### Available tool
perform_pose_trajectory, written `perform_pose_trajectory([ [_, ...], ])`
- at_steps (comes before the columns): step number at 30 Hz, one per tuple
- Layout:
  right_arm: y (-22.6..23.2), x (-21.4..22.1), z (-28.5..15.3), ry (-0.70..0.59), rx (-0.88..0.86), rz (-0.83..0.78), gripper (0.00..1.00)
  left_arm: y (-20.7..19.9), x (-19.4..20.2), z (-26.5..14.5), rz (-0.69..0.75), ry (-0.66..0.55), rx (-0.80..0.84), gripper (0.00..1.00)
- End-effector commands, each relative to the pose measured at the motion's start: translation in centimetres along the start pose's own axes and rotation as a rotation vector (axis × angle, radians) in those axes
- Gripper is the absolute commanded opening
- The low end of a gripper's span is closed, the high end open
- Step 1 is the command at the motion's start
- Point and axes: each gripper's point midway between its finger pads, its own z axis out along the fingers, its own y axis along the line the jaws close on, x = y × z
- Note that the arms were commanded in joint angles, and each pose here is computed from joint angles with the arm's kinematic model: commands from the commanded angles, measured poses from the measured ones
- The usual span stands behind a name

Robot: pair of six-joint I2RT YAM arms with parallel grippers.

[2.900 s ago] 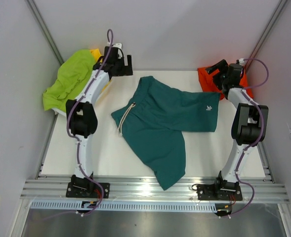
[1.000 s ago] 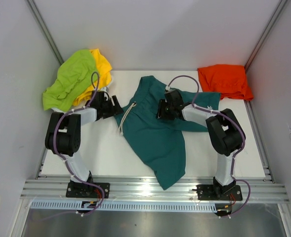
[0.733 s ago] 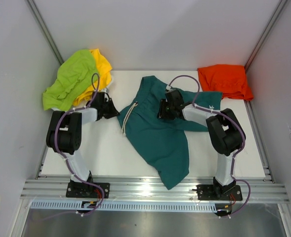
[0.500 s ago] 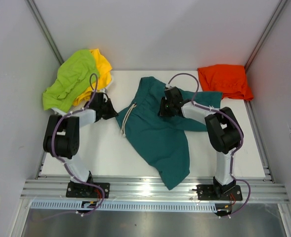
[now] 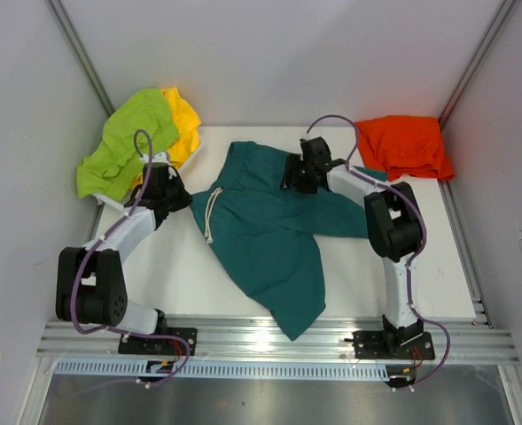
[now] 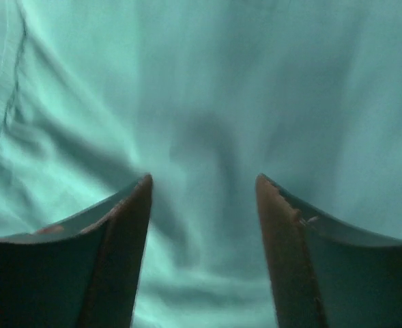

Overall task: Fold and stack the shorts
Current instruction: Flatten the shorts out

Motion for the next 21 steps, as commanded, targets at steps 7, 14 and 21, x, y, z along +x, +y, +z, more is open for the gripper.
perform_pose_trajectory([
  [7,5.1,8.4,-13.6,-0.004,-0.102,-0.1,0.7,1.4,-0.9,0.0,0.003,-0.038,-0.06,0.0],
  [14,3.7,19.5,-21.3,0.069,-0.139,-0.047,0.7,2.7,-1.2,-0.6,0.02,-0.071,-0.124,0.0],
  [21,3.0,24.0,-26.6,0.079,-0.314,0.151,0.92,3.5,-1.8,-1.5,0.005,-0.111,-0.148,0.0],
])
